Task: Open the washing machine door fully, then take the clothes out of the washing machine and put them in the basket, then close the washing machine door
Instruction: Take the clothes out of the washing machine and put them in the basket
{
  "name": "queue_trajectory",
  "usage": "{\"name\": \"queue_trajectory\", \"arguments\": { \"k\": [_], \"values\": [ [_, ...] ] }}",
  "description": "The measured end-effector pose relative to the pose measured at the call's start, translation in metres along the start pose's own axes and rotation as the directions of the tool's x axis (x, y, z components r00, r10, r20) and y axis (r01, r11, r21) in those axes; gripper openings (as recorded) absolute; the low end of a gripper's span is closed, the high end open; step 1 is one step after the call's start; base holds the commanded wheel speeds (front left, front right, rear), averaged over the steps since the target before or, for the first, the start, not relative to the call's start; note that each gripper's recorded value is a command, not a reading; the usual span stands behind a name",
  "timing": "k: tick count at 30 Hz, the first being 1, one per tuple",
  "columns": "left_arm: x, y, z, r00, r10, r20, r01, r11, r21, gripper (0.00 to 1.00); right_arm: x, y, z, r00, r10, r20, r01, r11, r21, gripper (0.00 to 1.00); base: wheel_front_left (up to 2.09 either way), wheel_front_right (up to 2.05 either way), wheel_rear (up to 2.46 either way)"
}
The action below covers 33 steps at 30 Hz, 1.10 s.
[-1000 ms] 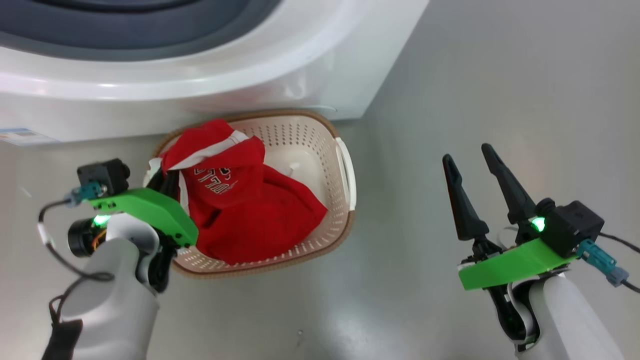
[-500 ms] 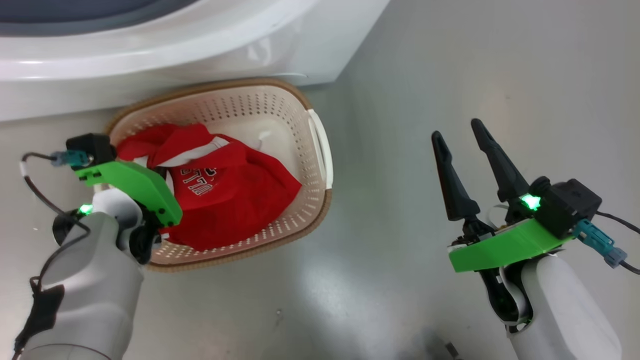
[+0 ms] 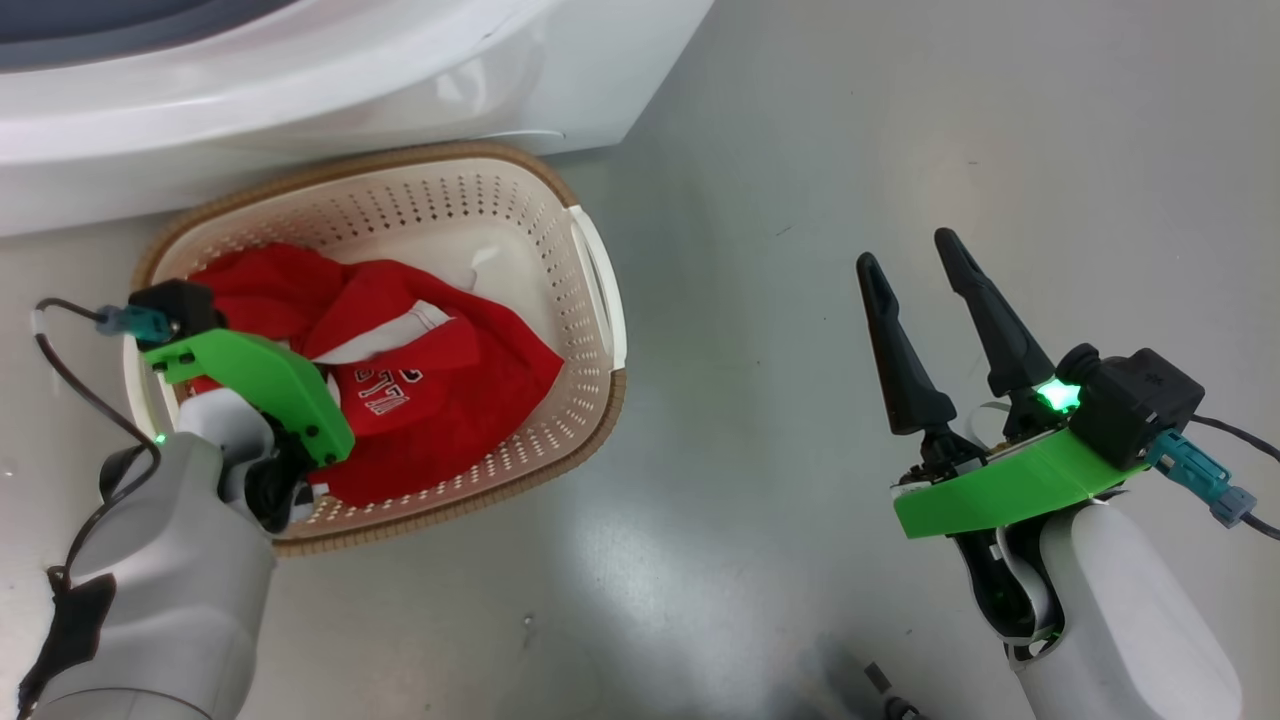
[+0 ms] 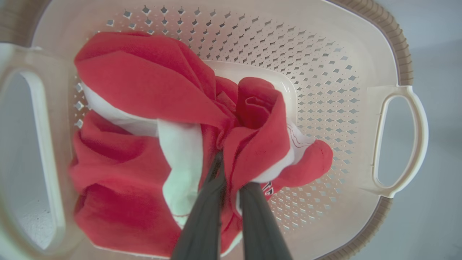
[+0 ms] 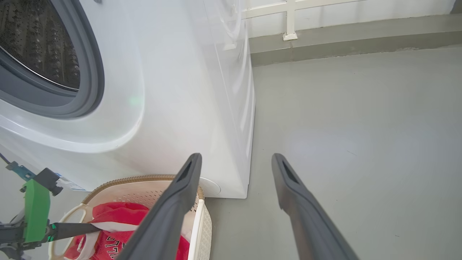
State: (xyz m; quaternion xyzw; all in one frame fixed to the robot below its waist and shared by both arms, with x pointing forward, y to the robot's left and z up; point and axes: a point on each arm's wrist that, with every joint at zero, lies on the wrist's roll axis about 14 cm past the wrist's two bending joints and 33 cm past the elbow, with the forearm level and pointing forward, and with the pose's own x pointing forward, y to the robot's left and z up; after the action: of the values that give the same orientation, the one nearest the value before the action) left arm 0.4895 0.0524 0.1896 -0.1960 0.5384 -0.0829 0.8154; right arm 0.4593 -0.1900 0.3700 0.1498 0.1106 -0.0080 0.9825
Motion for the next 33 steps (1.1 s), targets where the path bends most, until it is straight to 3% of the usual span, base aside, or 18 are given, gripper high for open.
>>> {"name": "queue_trajectory", "arguments": {
  "k": [1,3,4,5,6,15,20,33],
  "values": [
    [-0.001,0.0,0.0,1.0,0.001,0.001,-0.001,1.0,0.002,0.0,0.0,0.0,0.0,1.0,0.001,0.001,-0.001,1.0,0.0,1.0,0.0,0.0,0.0],
    [-0.002,0.001,0.002,1.0,0.004,0.005,-0.004,1.0,0.014,0.37,0.0,0.001,0.001,1.0,0.004,0.003,-0.004,1.0,0.002,1.0,0.0,0.0,0.0],
    [-0.003,0.001,0.003,1.0,0.004,0.008,-0.004,1.0,0.022,0.49,0.0,0.002,0.002,1.0,0.005,0.005,-0.005,1.0,0.002,1.0,0.0,0.0,0.0],
    [-0.005,0.001,0.004,1.0,0.004,0.013,-0.005,1.0,0.03,0.94,0.0,0.003,0.002,1.0,0.006,0.006,-0.006,1.0,0.003,1.0,0.0,0.0,0.0],
    [-0.007,0.001,0.006,1.0,0.003,0.025,-0.004,0.999,0.033,1.0,0.0,0.004,0.003,1.0,0.009,0.009,-0.009,1.0,0.004,1.0,0.0,0.0,0.0],
    [-0.033,-0.004,0.022,0.986,-0.026,0.164,0.017,0.998,0.053,1.0,-0.001,0.013,0.022,0.998,0.029,0.057,-0.029,1.0,0.009,1.0,0.0,0.0,0.0],
    [-0.055,-0.026,0.034,0.957,-0.09,0.276,0.069,0.994,0.086,1.0,-0.003,0.022,0.034,0.995,0.054,0.085,-0.054,0.999,-0.005,1.0,0.0,0.0,0.0],
    [-0.137,-0.046,0.076,0.787,-0.195,0.585,0.143,0.98,0.136,1.0,-0.015,0.051,0.055,0.983,0.124,0.133,-0.122,0.992,-0.02,1.0,0.0,0.0,0.0]
  ]
}}
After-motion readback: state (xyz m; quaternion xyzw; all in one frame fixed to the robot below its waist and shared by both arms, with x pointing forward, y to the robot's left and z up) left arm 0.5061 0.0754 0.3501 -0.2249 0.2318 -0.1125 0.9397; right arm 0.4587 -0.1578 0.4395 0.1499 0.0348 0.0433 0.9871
